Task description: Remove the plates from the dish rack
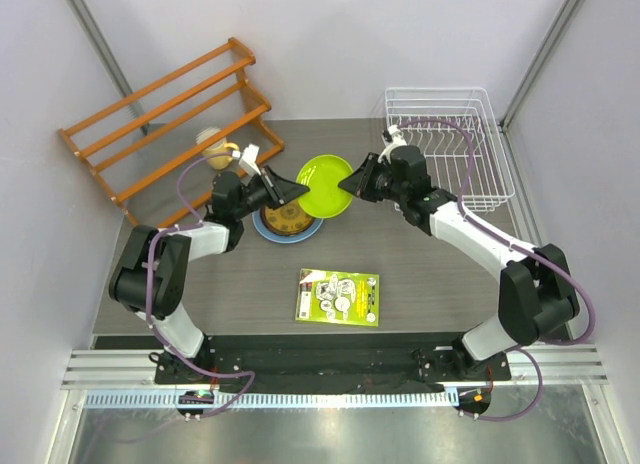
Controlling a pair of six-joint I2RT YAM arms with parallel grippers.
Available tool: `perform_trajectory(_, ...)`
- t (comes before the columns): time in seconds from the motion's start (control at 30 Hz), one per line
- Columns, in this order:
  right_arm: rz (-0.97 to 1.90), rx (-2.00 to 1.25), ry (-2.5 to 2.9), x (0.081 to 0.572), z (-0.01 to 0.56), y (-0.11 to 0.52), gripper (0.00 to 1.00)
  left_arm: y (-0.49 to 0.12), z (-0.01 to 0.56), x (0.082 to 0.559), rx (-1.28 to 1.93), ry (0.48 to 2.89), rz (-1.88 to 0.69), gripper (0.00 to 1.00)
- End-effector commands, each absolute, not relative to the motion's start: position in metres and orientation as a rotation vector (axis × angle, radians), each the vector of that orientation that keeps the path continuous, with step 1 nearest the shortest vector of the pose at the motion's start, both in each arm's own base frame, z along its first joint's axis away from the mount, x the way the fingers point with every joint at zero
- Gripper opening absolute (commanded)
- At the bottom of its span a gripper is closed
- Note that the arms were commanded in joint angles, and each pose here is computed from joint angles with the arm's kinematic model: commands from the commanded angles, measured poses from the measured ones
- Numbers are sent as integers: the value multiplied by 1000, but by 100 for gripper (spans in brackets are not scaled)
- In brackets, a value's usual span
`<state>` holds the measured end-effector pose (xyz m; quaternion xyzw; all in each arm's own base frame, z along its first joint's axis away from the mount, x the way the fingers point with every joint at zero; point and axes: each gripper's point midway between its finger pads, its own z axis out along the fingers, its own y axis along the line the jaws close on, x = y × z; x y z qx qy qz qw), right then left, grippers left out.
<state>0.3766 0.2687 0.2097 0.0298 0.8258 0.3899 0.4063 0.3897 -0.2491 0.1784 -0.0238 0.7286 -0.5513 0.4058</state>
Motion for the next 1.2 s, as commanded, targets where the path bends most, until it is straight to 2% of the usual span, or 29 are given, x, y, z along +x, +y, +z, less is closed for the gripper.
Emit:
perform_trajectory(0.0, 1095, 45, 1976, 380, 243, 284, 23, -243, 186, 393, -36, 1783, -1335, 3)
perform_trajectory(0.07, 1080, 48, 1986, 381, 239, 284, 39, -241, 184, 394, -54, 1783, -1322, 0)
perform_trajectory(0.13, 1039, 52, 1990, 384, 237, 279, 61, -238, 184, 394, -56, 1785, -1306, 0)
perform_trajectory(0.23, 936, 71, 2036, 387, 225, 266, 76, -228, 179, 398, -79, 1823, -1235, 0)
perform_trajectory(0.63, 760, 123, 2104, 387, 195, 221, 80, -151, 130, 416, -245, 2025, -871, 1)
perform_trajectory(1.17, 749, 127, 2130, 388, 183, 213, 79, -141, 83, 427, -322, 2130, -809, 2)
